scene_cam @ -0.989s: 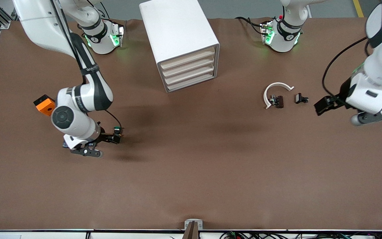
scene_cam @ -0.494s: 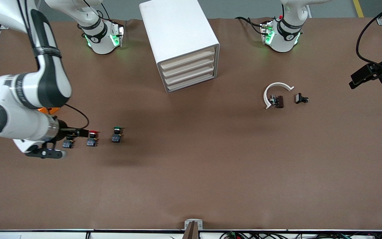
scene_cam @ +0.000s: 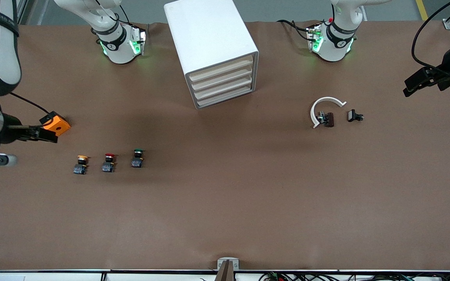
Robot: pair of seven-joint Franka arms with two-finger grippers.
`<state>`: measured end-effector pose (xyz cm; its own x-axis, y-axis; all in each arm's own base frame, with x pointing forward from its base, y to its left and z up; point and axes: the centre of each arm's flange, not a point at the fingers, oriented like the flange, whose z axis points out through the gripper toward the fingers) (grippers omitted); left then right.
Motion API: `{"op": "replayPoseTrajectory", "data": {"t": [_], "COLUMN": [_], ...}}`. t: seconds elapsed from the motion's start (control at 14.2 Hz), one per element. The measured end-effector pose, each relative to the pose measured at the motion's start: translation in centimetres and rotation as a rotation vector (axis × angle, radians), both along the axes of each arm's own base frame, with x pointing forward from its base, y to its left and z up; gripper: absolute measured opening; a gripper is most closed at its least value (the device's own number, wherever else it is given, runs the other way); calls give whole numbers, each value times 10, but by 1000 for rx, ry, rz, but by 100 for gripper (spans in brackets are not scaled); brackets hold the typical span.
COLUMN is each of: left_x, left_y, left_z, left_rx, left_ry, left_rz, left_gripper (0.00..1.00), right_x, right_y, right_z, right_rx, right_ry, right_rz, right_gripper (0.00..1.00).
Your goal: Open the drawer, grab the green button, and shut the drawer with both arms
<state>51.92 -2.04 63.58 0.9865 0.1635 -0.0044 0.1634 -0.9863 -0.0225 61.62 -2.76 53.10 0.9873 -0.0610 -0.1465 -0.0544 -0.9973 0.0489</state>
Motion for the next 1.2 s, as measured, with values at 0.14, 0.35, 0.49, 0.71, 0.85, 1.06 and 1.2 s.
{"op": "replayPoseTrajectory", "data": {"t": [0.14, 0.35, 0.49, 0.71, 0.85, 1.06, 1.2], "left_x": [0, 0, -1, -1, -1, -2, -6], "left_y": [-4, -9, -13, -19, -21, -23, -25], "left_z": [0, 0, 0, 0, -1, -1, 3], "left_rx": [0, 0, 1, 2, 2, 3, 4], "left_ry": [0, 0, 0, 1, 3, 3, 4], "left_rz": [-8, -18, -28, -76, -84, -91, -94], "left_gripper": [100, 100, 100, 100, 100, 100, 100], "right_x": [-7, -11, -14, -13, -17, -28, -32], "right_y": [0, 2, 11, 24, 23, 18, 15], "right_z": [12, 18, 21, 37, 48, 76, 88], "right_rx": [-14, -12, -11, -18, -18, -18, -18], "right_ry": [-1, 3, 15, -17, -15, 15, 8], "right_rz": [16, 30, 44, 62, 58, 44, 39], "right_gripper": [100, 100, 100, 100, 100, 100, 100]}}
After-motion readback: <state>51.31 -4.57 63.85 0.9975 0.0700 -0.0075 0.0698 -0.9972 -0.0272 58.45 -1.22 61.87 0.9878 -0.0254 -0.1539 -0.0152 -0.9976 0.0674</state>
